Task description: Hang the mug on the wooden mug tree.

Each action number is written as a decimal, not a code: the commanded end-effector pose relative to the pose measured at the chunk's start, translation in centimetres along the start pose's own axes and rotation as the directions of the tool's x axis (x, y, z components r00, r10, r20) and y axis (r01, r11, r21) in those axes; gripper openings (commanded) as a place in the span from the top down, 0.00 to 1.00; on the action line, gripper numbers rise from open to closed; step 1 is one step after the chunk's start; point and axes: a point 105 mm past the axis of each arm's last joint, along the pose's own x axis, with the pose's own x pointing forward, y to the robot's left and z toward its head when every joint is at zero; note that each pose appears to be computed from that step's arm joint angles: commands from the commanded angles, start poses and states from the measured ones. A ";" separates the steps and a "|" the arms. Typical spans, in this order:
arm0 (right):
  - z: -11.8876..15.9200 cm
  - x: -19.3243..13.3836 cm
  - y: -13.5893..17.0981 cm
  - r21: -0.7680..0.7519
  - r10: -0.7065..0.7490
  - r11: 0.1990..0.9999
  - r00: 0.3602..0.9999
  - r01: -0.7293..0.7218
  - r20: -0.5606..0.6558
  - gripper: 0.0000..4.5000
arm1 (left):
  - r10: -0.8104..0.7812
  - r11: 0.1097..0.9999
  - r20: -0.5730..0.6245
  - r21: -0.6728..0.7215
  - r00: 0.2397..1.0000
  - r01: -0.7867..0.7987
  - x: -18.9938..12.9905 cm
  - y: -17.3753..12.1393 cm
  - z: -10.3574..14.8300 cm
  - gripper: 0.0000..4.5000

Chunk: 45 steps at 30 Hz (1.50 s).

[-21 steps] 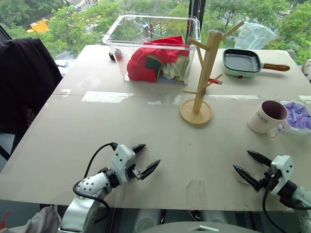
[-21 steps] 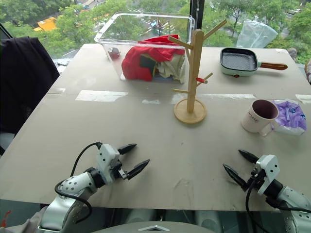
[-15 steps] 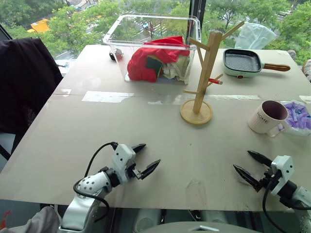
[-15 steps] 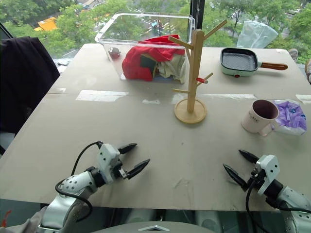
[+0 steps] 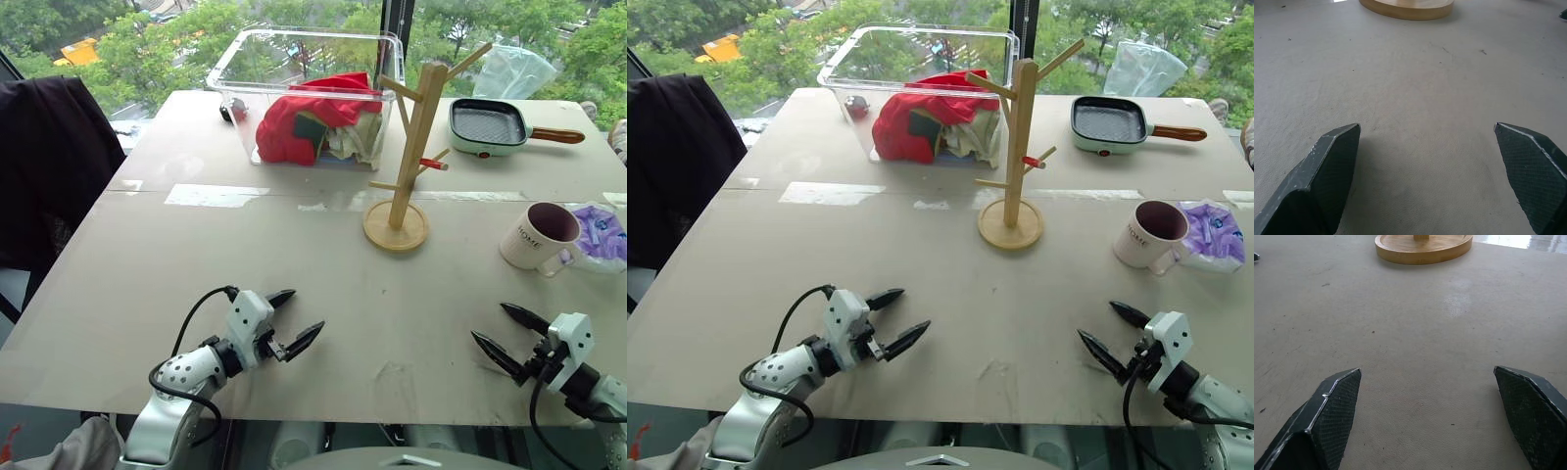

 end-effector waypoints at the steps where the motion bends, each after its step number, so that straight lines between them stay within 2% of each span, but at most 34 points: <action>1: 0.7 0.1 -0.2 -0.027 -0.007 1.000 1.000 0.008 0.026 0.02 | -0.026 1.000 -0.014 -0.012 1.000 0.026 0.4 -0.4 -0.5 0.00; 13: 0.5 -1.1 -0.2 -0.029 -0.060 0.998 0.998 0.061 0.024 0.02 | -0.066 0.998 -0.016 -0.005 0.998 0.066 0.8 -0.6 -0.4 0.00; 15: 0.7 -1.4 -0.5 -0.036 -0.087 0.995 0.996 0.088 0.028 0.02 | -0.075 0.997 -0.013 0.008 0.997 0.075 0.9 -0.5 -0.2 0.00; 19: 2.0 -2.8 -2.5 -0.005 -0.236 0.972 0.969 0.237 0.078 0.02 | -0.140 0.989 0.043 0.055 0.989 0.138 2.1 -0.4 1.8 0.00; 22: 1.9 -3.5 -4.6 -0.013 -0.406 0.913 0.912 0.407 0.051 0.02 | -0.228 0.971 0.062 0.092 0.972 0.222 2.8 -1.2 3.3 0.00; 24: 2.0 -3.7 -6.1 -0.013 -0.505 0.863 0.863 0.506 0.029 0.02 | -0.302 0.950 0.093 0.109 0.949 0.291 3.3 -2.0 5.0 0.00; 26: 2.8 -3.9 -7.6 0.014 -0.594 0.804 0.802 0.595 0.062 0.02 | -0.391 0.918 0.138 0.127 0.910 0.376 3.7 -2.9 7.4 0.00; 29: 4.0 -3.9 -9.1 0.054 -0.676 0.736 0.728 0.675 0.114 0.02 | -0.494 0.868 0.162 0.150 0.854 0.474 3.8 -4.1 9.7 0.00; 31: 4.6 -3.6 -9.6 0.074 -0.690 0.723 0.710 0.687 0.138 0.02 | -0.534 0.844 0.166 0.156 0.829 0.512 3.7 -4.6 10.8 0.00; 35: 5.1 -2.9 -9.9 0.086 -0.688 0.724 0.709 0.684 0.152 0.02 | -0.549 0.833 0.155 0.179 0.821 0.523 3.6 -5.0 11.7 0.00; 45: 3.5 -1.4 -10.4 0.101 -0.658 0.753 0.744 0.650 0.117 0.02 | -0.524 0.847 0.150 0.198 0.838 0.494 4.0 -4.8 12.0 0.00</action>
